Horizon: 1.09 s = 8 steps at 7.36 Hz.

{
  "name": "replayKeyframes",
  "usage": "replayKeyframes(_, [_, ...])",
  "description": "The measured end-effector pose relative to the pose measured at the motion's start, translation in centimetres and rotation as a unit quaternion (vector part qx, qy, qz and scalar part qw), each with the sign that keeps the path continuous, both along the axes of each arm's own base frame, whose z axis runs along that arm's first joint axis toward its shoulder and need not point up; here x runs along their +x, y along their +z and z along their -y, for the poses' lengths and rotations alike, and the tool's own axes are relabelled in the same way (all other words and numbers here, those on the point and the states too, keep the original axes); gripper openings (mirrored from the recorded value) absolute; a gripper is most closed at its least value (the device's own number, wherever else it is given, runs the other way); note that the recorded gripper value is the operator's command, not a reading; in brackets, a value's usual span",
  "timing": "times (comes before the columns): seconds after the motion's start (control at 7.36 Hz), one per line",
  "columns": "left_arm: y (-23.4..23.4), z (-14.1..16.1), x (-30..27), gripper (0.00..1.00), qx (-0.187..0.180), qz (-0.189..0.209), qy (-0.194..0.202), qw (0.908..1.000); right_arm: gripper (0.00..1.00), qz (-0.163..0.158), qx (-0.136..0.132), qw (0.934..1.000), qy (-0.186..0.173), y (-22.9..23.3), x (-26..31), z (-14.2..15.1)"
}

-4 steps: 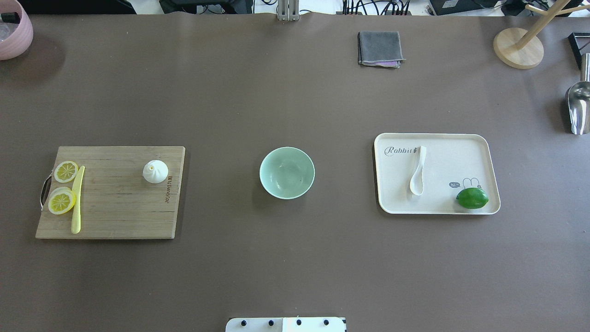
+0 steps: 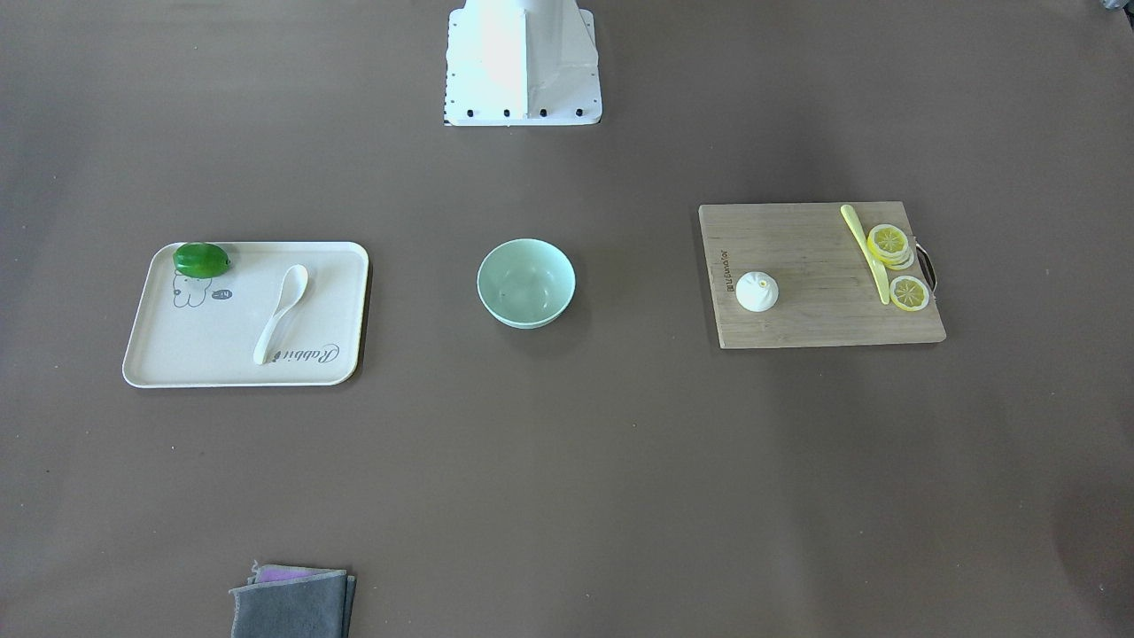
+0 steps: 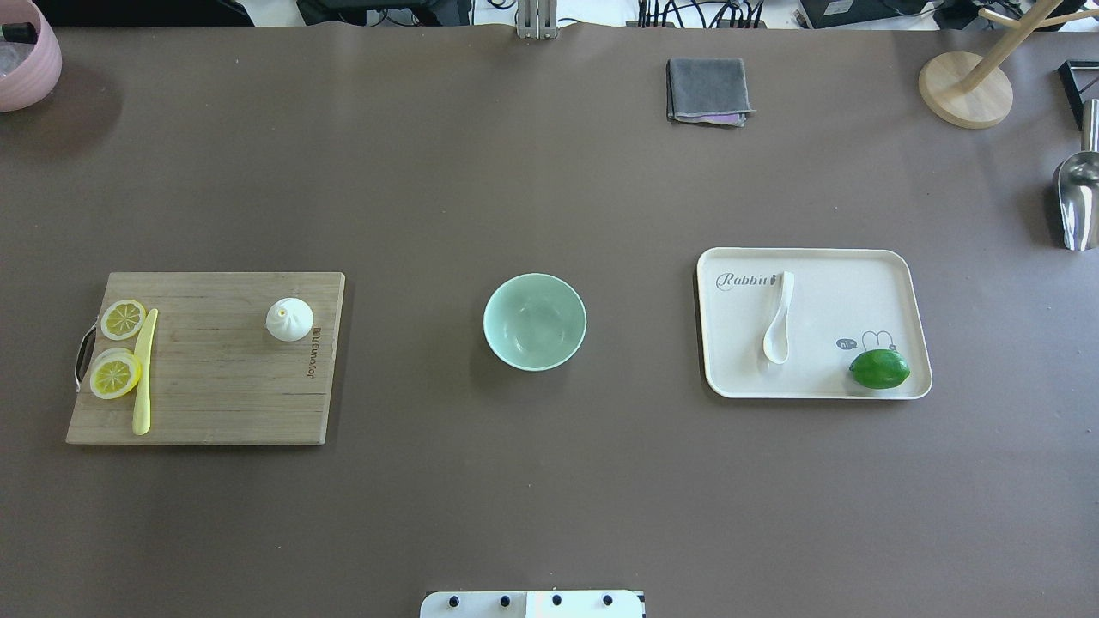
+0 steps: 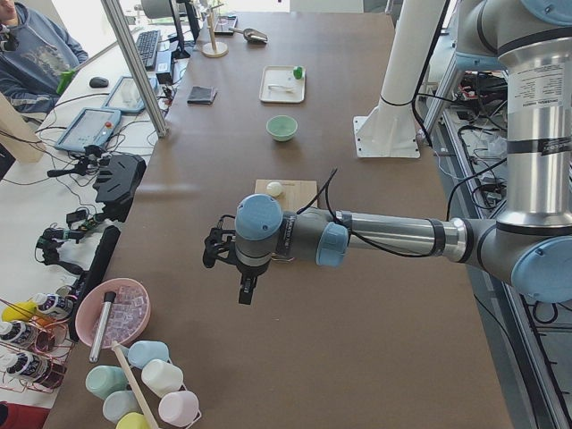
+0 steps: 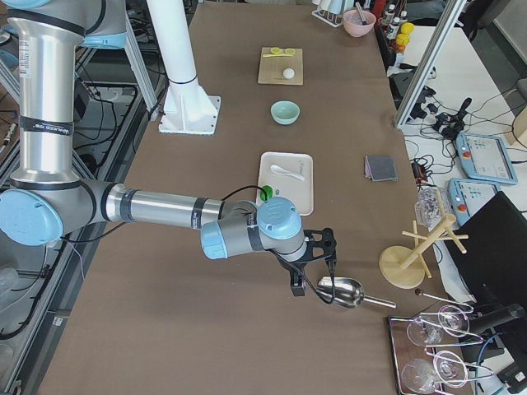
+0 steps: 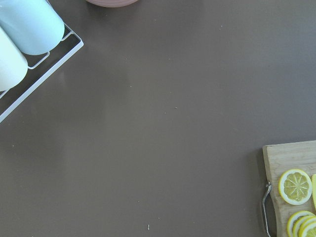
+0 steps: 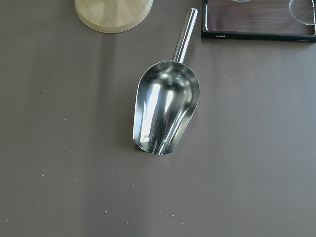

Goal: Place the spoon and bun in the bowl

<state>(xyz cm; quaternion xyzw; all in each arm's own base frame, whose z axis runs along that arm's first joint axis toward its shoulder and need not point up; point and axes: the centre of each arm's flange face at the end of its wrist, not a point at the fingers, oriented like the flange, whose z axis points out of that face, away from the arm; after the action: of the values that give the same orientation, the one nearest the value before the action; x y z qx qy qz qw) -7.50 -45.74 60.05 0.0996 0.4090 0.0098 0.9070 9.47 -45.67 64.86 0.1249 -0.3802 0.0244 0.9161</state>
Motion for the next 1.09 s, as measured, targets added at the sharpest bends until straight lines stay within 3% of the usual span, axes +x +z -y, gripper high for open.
replayKeyframes(0.41, [0.27,0.02,-0.03,0.99,-0.004,0.001,-0.003,1.0,1.0,0.0,-0.001,1.0,-0.001,0.11,-0.04,-0.11])
replayKeyframes(1.09, [0.99,0.34,-0.39,0.99,-0.008,0.04,-0.011,0.9991,1.0,0.011,0.0,0.9999,-0.006,0.29,-0.24,-0.66])
